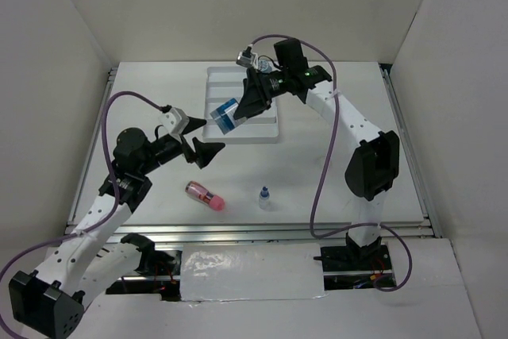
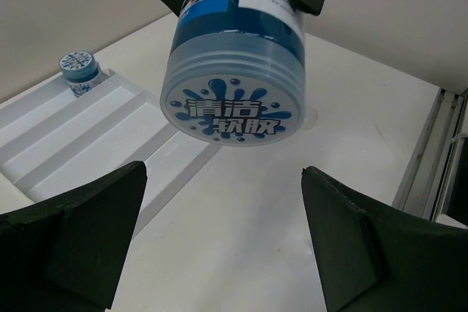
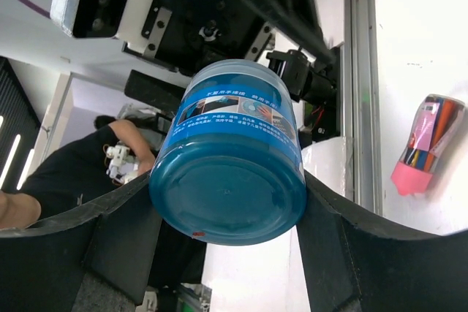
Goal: Sort the stationery into containers
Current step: Pick up the stationery from the center of the board.
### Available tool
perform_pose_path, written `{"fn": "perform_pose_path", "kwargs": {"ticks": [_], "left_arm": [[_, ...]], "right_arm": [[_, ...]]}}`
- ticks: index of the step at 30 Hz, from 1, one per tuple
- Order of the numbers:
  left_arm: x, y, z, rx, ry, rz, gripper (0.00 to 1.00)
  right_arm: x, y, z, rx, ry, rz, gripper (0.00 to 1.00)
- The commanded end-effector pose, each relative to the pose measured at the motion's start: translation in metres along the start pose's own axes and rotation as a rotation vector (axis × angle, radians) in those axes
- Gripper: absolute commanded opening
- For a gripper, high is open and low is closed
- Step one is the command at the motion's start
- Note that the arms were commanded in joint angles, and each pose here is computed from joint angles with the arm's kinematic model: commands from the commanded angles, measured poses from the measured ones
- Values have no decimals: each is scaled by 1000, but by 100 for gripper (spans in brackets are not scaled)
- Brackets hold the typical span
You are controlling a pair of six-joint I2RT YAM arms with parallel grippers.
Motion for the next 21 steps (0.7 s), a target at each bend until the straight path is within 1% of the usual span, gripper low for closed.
{"fn": "perform_pose_path", "kwargs": {"ticks": [1,2,3,4,5,10,17,21], "left_arm": [[-4,23,0,-73,22,-61,99],[-5,23,0,-72,15,-58,99],[-6,26,-1,-73,5,-61,99],[-6,27,-2,-72,0,-67,99],[-7,28,-3,-70,-9,-70,99],[-8,33,-5,-81,-24,-84,99],[-5,42,-17,-125,-127,-85,99],[-3,47,-18,-145,-124,-90,99]], "right_arm": [[5,1,62,135,255,89,9],[4,2,65,182,254,93,9],[2,1,63,183,255,103,9],[2,-3,62,135,255,109,9],[1,-2,62,177,254,112,9],[0,-4,64,166,252,124,9],[-1,-5,56,150,250,129,8],[-3,-6,54,132,252,135,8]]}}
Point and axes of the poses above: each gripper's point midway between its finger pads, its own x axis back along the fingers, its own z axis along the line the jaws close on, y = z × x, the point moved 9 cm from there along x, back along the fingers, and after that the axes turned 11 degrees about x, right-handed, at the moved point
